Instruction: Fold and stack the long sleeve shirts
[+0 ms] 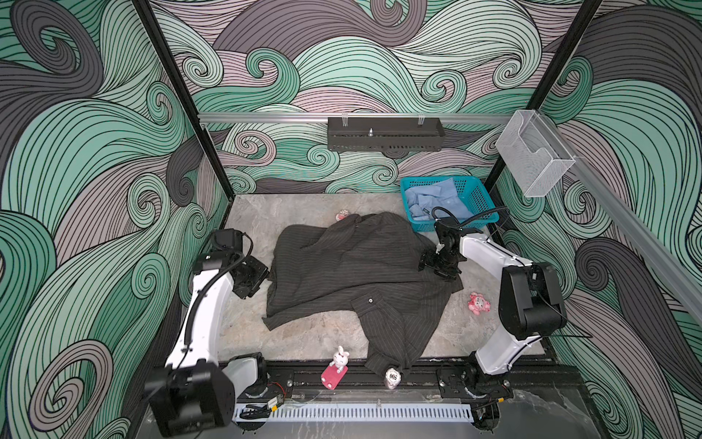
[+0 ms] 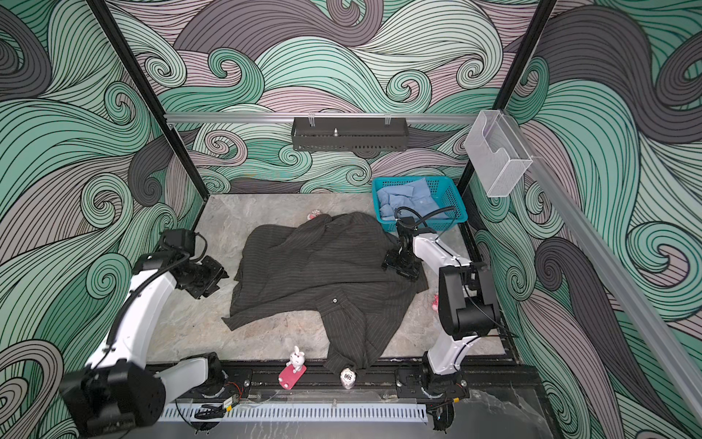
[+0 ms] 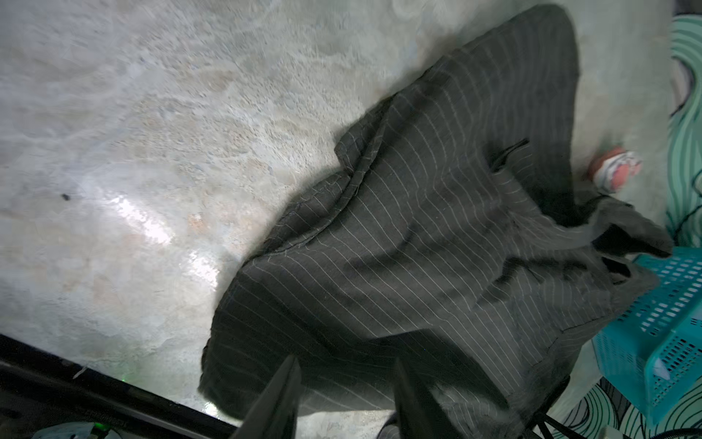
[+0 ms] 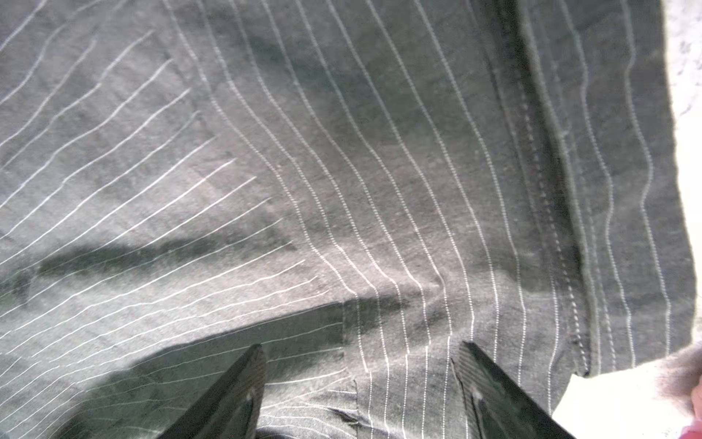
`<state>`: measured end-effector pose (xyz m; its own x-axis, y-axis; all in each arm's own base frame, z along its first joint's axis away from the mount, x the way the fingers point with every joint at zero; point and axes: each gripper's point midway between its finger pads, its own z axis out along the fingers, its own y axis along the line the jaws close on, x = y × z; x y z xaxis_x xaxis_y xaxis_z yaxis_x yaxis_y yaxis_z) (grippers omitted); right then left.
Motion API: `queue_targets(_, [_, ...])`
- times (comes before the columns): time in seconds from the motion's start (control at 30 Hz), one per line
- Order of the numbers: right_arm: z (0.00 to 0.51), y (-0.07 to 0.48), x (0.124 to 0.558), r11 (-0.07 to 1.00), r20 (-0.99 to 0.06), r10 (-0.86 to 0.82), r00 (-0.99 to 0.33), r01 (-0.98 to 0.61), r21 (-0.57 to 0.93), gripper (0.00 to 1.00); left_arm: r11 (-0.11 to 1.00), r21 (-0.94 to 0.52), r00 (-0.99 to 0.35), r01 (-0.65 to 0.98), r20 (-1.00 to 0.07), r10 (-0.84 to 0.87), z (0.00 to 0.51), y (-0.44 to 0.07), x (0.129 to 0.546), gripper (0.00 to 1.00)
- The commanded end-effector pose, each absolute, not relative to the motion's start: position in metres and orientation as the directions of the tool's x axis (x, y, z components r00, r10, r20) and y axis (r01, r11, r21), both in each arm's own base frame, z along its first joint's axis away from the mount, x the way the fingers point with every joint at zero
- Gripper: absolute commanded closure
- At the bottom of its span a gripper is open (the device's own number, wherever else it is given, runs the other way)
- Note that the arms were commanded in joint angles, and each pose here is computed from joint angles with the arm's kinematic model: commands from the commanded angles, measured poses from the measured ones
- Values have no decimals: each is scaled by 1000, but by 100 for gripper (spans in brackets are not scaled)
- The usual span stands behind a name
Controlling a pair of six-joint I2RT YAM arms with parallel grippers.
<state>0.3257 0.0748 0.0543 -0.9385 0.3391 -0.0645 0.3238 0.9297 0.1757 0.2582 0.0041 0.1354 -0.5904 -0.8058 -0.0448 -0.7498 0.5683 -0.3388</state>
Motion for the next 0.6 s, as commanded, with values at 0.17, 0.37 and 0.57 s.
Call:
queue_targets(0.17, [33, 82, 320, 941, 17, 303, -953, 302, 151, 25, 644, -295, -689, -706, 76, -721, 68, -34, 318, 65])
queue_targets(0.37, [19, 88, 320, 949, 56, 276, -959, 282, 139, 28, 673, -39, -672, -739, 123, -731, 19, -8, 315, 69])
queue_targets(0.57, [7, 94, 341, 958, 58, 254, -965, 260, 124, 29, 659, 25, -651, -751, 131, -747, 7, 11, 354, 69])
